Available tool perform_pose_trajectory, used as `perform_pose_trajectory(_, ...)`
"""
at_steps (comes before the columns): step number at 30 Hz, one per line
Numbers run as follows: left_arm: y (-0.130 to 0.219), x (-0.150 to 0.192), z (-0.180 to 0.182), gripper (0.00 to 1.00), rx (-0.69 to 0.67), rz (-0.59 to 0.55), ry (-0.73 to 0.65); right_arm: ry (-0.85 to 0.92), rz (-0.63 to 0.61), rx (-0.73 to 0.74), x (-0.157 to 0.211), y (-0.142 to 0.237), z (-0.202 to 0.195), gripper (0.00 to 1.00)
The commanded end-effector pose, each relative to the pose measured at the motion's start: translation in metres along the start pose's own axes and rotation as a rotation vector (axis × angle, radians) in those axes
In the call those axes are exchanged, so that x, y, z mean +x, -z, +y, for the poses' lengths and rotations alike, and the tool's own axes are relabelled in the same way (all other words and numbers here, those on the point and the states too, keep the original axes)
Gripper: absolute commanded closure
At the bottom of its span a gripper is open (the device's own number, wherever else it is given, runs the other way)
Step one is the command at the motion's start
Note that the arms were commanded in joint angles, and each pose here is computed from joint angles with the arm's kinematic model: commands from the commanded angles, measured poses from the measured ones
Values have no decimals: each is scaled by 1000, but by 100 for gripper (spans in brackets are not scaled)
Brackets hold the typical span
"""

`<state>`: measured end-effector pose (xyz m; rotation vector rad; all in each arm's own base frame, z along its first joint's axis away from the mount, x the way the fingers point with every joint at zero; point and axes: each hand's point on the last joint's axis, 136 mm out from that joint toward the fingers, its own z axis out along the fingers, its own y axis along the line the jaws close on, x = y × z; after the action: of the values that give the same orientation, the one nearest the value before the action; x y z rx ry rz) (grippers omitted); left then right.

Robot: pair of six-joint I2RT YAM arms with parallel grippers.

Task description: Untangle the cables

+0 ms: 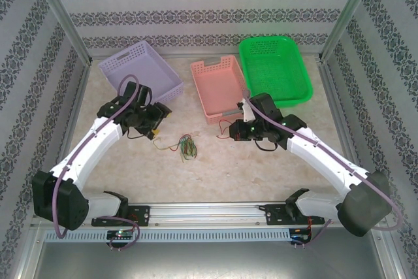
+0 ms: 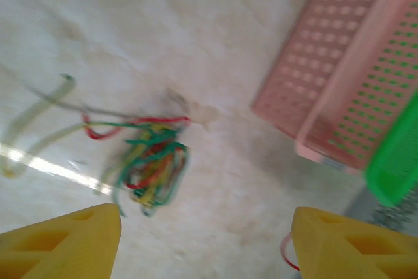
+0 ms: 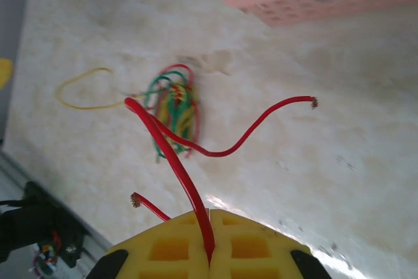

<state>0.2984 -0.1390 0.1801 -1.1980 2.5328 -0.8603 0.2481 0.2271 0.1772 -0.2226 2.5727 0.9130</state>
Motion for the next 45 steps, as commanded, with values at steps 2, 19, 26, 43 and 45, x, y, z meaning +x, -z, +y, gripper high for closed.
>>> perform_pose_trajectory(2,-1,29,-47,28,133,164,179,184,-84,-188,-26,8,47,100)
perform_pose_trajectory(19,-37,69,-75,38,112,373,197,464,-91,-527,-30,8,112,100)
perform_pose_trajectory(26,-40,60,-85,40,188,366,111,430,-16,-592,-24,10,114,100)
perform_pose_trajectory(43,-39,57,-74,100,133,360,89,412,-22,-543,-21,9,104,100)
perform_pose_trajectory(45,-35,46,-78,100,145,321,83,417,0,-534,-14,9,103,100)
